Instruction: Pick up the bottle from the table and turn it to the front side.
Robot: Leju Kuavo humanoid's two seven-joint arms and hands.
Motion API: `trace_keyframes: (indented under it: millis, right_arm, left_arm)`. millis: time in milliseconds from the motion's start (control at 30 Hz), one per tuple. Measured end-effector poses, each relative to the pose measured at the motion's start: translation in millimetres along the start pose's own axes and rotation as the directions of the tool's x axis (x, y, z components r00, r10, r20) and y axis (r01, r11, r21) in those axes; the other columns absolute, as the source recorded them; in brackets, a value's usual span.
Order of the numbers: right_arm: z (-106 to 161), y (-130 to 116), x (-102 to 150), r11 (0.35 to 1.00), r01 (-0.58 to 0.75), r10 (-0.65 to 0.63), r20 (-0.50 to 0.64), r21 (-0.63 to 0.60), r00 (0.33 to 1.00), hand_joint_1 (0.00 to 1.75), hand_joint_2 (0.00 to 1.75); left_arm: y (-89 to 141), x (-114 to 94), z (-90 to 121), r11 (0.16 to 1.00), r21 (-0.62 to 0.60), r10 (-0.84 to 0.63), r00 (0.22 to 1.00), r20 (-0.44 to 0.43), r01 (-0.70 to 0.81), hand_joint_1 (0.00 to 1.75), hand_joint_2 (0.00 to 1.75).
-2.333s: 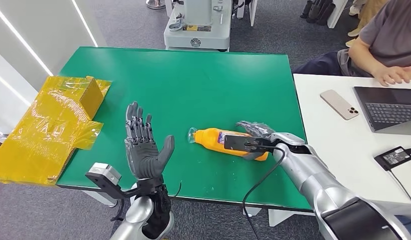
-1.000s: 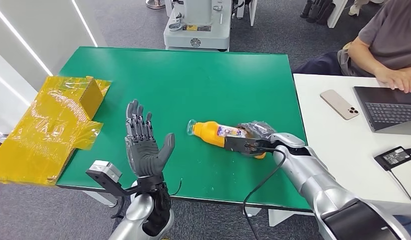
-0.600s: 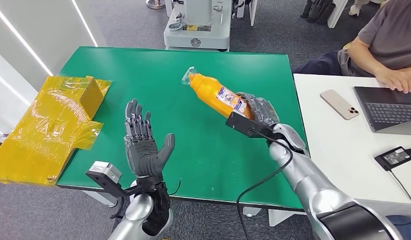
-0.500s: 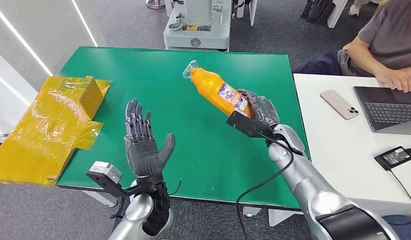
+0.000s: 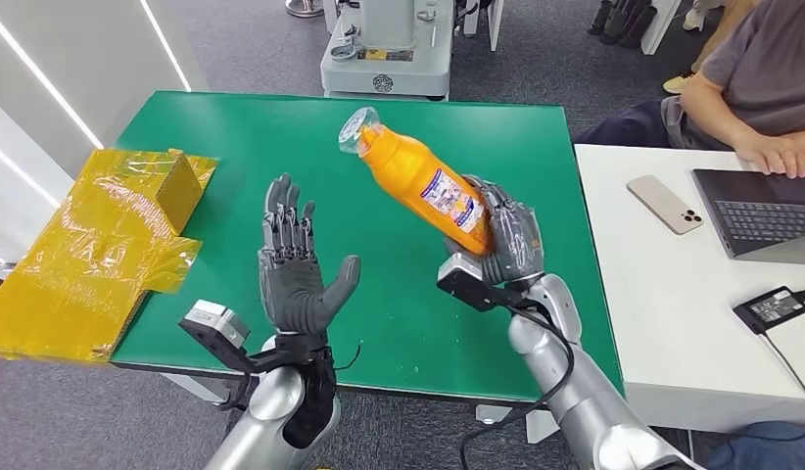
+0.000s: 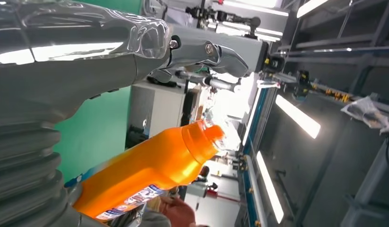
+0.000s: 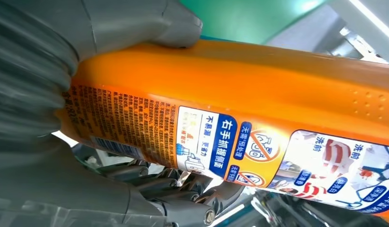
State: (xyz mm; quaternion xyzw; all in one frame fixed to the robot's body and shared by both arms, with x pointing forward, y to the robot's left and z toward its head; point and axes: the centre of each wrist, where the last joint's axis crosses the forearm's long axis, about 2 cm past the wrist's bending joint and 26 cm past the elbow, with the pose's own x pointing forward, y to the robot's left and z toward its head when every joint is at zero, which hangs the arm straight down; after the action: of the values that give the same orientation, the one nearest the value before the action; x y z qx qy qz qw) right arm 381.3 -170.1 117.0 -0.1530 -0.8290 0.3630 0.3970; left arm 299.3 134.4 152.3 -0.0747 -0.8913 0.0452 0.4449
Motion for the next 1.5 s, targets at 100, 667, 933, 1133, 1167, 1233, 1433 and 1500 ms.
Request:
trace_keyframes:
  millis: [100, 667, 933, 1133, 1167, 1233, 1433, 1500]
  right_arm:
    - [4.7, 5.9, 10.0, 0.999, 0.023, -0.022, 0.035, -0.033, 0.999, 1.75, 1.75]
    - [16.0, 25.9, 39.8, 0.988, 0.138, -0.146, 0.129, 0.074, 0.981, 1.75, 1.75]
    - [17.3, 31.1, 33.4, 0.943, 0.165, -0.184, 0.04, 0.288, 0.982, 1.75, 1.75]
    - [15.5, 30.8, 28.2, 0.911, 0.147, -0.163, 0.008, 0.386, 0.987, 1.75, 1.75]
    - [14.9, 30.8, 27.3, 0.903, 0.144, -0.157, 0.0, 0.405, 0.988, 1.75, 1.75]
    - [13.5, 30.1, 25.7, 0.894, 0.135, -0.145, -0.009, 0.427, 0.989, 1.75, 1.75]
    - [9.2, 27.2, 22.8, 0.89, 0.113, -0.122, -0.007, 0.442, 0.992, 1.75, 1.75]
    - [8.3, 26.5, 22.3, 0.892, 0.109, -0.12, -0.004, 0.44, 0.993, 1.75, 1.75]
  left_arm:
    - [-0.1, -0.9, -5.5, 1.0, -0.021, 0.006, 1.0, -0.007, -0.006, 0.0, 1.75]
    - [-1.4, -16.9, -23.6, 0.986, -0.151, 0.04, 0.974, -0.222, -0.075, 0.0, 1.75]
    - [2.1, -19.4, -21.7, 0.983, -0.168, 0.028, 0.973, -0.228, -0.068, 0.0, 1.75]
    - [3.8, -17.7, -22.7, 0.984, -0.17, 0.018, 0.977, -0.213, -0.055, 0.0, 1.75]
    - [3.9, -17.1, -22.5, 0.984, -0.168, 0.021, 0.978, -0.208, -0.057, 0.0, 1.75]
    - [4.0, -15.5, -22.0, 0.985, -0.164, 0.027, 0.98, -0.197, -0.061, 0.0, 1.75]
    - [4.8, -12.7, -20.9, 0.985, -0.16, 0.037, 0.982, -0.184, -0.067, 0.0, 1.75]
    - [5.0, -12.3, -20.9, 0.985, -0.16, 0.037, 0.983, -0.182, -0.067, 0.0, 1.75]
